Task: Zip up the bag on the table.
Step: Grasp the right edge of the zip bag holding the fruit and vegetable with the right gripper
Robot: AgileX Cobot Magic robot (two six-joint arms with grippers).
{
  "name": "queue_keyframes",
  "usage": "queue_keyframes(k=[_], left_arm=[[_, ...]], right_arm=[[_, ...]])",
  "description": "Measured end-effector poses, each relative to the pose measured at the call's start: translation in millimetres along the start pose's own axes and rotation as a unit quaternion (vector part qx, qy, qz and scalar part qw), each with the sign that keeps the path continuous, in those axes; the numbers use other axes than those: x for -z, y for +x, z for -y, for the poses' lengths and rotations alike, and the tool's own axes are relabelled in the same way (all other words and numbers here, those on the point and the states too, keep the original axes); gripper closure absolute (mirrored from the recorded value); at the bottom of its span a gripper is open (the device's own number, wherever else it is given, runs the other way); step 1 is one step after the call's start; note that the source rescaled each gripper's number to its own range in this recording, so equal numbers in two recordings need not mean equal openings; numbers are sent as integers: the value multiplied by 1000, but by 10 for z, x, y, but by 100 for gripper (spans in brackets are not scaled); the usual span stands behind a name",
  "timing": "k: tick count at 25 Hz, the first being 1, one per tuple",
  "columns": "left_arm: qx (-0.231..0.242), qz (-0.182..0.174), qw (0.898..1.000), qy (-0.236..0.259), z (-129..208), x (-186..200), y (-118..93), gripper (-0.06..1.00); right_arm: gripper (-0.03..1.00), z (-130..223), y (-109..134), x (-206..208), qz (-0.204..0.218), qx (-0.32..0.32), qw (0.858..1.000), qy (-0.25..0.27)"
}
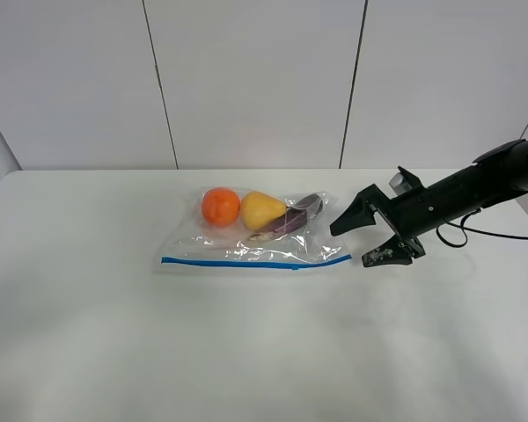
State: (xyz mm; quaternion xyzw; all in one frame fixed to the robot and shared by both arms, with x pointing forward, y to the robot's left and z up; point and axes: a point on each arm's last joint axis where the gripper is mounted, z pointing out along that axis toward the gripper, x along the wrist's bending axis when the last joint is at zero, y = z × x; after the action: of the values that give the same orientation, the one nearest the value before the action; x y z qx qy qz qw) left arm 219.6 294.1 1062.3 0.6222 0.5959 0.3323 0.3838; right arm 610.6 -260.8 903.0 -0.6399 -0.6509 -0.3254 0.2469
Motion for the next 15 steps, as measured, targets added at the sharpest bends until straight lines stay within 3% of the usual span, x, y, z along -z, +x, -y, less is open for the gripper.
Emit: queue_keyframes(k=[4, 8, 15], left_arm=[[0, 0, 1000, 0, 0, 0, 0, -6], [0, 0, 1000, 0, 0, 0, 0, -6], [0, 0, 1000, 0, 0, 0, 0, -6]], right_arm=[[1, -22, -71, -79, -11, -4, 1000, -8], [9, -7, -151, -205, -15, -5, 1000, 3], [26, -27, -91, -296, -13, 7, 1000, -7]])
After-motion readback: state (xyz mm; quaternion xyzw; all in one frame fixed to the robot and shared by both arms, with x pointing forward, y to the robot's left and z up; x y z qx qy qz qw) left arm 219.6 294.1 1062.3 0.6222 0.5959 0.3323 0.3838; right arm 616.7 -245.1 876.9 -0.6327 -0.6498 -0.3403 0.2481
